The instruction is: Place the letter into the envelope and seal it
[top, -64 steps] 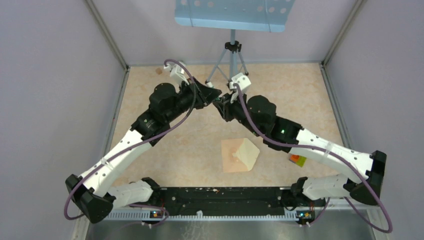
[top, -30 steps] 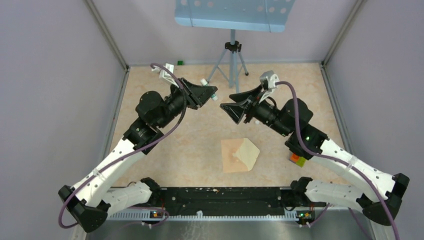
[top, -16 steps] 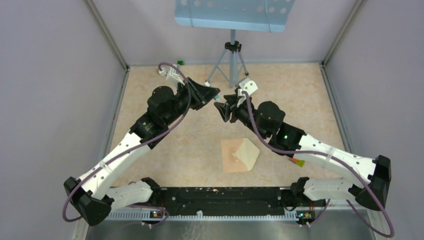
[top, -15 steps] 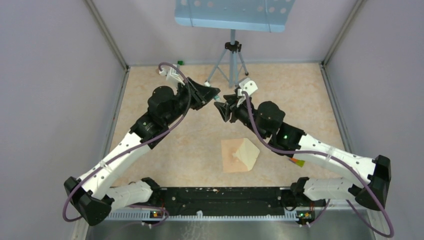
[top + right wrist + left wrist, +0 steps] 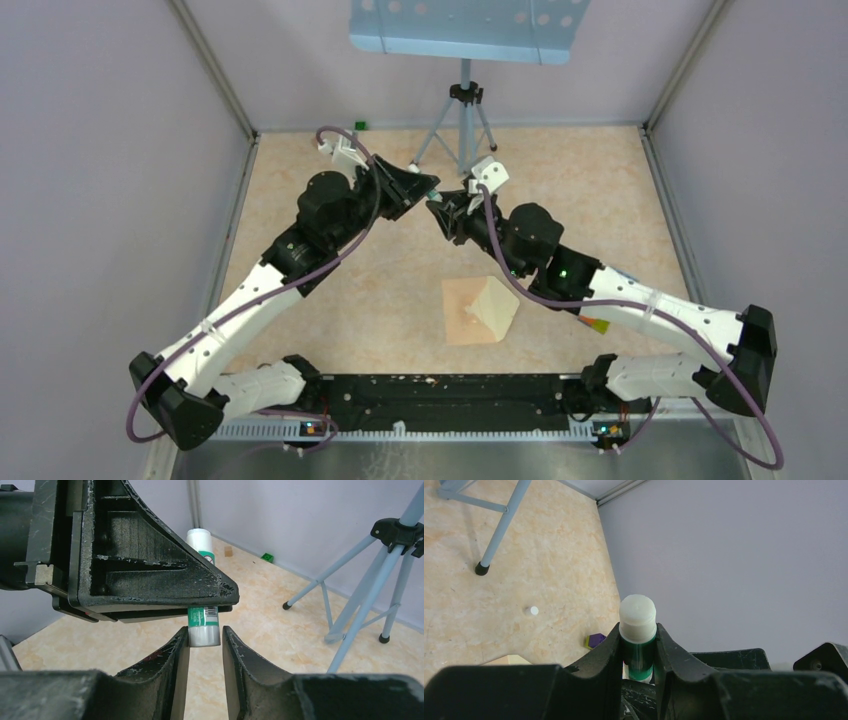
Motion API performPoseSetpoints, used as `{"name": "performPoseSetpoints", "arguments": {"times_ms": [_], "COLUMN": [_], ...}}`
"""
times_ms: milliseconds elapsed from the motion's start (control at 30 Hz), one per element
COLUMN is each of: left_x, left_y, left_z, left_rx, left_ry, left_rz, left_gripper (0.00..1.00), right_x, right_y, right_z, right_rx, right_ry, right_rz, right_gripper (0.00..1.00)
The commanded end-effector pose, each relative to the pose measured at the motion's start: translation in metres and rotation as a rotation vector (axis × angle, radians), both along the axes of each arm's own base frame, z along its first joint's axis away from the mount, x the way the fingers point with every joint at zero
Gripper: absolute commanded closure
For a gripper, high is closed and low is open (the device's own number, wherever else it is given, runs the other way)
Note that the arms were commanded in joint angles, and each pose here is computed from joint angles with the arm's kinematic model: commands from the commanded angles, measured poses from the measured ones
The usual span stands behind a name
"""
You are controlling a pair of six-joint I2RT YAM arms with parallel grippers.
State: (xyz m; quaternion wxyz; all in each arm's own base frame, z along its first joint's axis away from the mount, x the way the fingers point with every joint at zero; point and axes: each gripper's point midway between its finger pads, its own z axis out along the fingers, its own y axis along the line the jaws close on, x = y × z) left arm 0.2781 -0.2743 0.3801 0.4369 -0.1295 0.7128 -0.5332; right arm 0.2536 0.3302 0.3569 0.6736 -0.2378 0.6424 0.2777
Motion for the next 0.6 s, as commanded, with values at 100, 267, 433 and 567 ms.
{"name": "performPoseSetpoints", "arguments": {"times_ms": [100,267,433,567], "left_x": [0.0,0.0,0.003,0.005], "left_y": [-0.005,-0.005,-0.002,0.003], "left_z": [0.003,-0.005,-0.008,-0.005], "left_rx": [-0.033,-0.021,0.005,0.052], "left_ry": [0.015,0.037,0.013,-0.058], "left_rz": [-0.022,-0.024,-0.021,-0.022], "left_gripper": [1.0,1.0,0.62,0.36], "right_x": [0.004,0.002,-0.004,-0.011], "right_y": [-0.001,-0.001,-0.003,-0.01], "right_z": [0.038,0.035,0.028,0.018], "right_rx": [0.084,0.07,0.055,0.039], "right_ry": [-0.059,-0.036,0.019,0.09], "right_rz": [-0.032,-0.024,-0.008,-0.005], "right_gripper": [0.82,1.0,1.0,1.0]}}
